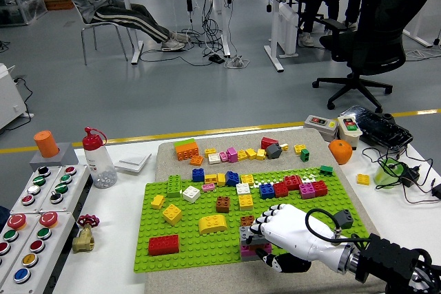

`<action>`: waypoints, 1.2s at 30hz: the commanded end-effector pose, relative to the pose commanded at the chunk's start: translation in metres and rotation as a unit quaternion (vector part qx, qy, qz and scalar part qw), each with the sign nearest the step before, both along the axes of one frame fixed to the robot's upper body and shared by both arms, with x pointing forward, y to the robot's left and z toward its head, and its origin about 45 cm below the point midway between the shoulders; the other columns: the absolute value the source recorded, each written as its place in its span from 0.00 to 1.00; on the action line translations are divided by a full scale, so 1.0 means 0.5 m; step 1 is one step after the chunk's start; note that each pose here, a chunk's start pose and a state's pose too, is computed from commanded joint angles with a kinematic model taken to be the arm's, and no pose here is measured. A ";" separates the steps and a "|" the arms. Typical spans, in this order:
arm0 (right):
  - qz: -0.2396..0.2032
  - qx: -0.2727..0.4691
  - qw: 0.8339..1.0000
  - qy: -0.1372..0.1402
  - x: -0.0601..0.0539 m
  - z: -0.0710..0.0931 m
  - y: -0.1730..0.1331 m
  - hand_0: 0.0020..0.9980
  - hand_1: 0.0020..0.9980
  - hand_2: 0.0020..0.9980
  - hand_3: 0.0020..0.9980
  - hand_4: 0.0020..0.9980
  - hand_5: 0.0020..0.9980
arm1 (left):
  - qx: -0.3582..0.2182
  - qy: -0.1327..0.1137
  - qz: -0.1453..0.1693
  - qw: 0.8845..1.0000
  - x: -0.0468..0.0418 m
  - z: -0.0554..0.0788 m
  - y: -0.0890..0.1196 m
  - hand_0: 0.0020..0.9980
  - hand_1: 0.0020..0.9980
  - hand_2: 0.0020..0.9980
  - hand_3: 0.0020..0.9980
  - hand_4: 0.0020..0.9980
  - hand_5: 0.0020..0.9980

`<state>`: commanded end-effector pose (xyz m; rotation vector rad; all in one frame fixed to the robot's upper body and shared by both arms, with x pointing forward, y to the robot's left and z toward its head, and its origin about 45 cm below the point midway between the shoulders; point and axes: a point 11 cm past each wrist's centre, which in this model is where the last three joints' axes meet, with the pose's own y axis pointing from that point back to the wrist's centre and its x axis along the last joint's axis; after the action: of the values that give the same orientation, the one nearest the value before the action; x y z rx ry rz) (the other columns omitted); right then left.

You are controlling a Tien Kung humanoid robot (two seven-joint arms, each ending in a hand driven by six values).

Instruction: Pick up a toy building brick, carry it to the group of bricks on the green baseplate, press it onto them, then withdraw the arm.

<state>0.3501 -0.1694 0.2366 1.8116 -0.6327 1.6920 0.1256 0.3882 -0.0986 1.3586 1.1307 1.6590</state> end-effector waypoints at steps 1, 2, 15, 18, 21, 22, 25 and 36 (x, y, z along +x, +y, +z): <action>-0.001 0.006 1.000 -0.003 0.001 0.005 0.000 0.60 0.62 0.62 0.62 0.49 0.28 | 0.000 0.000 0.000 1.000 0.000 0.000 0.000 0.63 0.59 0.61 0.40 0.30 0.94; -0.003 0.013 1.000 -0.007 0.002 0.013 0.000 0.59 0.62 0.62 0.62 0.49 0.28 | 0.000 0.000 0.000 1.000 -0.001 0.000 0.000 0.63 0.59 0.61 0.40 0.30 0.94; -0.062 0.160 0.985 -0.010 0.034 0.077 -0.024 0.65 0.67 0.67 0.69 0.49 0.27 | 0.000 0.003 0.002 1.000 -0.009 -0.003 -0.001 0.63 0.60 0.61 0.40 0.30 0.94; -0.096 0.224 0.970 0.024 0.048 0.079 -0.038 0.65 0.67 0.67 0.69 0.49 0.27 | 0.000 0.004 0.002 1.000 -0.010 -0.003 -0.001 0.63 0.60 0.61 0.40 0.30 0.94; -0.129 0.277 0.950 0.066 0.057 0.068 -0.047 0.69 0.71 0.74 0.74 0.49 0.27 | 0.000 0.005 0.002 1.000 -0.012 -0.004 -0.001 0.63 0.59 0.61 0.40 0.30 0.94; -0.142 0.299 0.940 0.083 0.061 0.065 -0.052 0.69 0.71 0.74 0.74 0.49 0.27 | 0.000 0.005 0.002 1.000 -0.013 -0.004 -0.002 0.63 0.59 0.61 0.40 0.30 0.94; -0.170 0.356 0.911 0.122 0.073 0.063 -0.070 0.69 0.71 0.74 0.74 0.49 0.27 | 0.000 0.007 0.001 1.000 -0.015 -0.004 -0.003 0.63 0.59 0.61 0.40 0.30 0.94; -0.233 0.543 0.768 0.247 0.086 0.038 -0.160 0.72 0.74 0.76 0.76 0.49 0.28 | -0.001 0.013 -0.002 1.000 -0.022 -0.007 -0.007 0.63 0.60 0.61 0.40 0.30 0.94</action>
<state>0.3929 -0.2491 0.2558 2.3571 -1.8570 0.3721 0.1144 0.3849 -0.1021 1.3839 1.1436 1.6404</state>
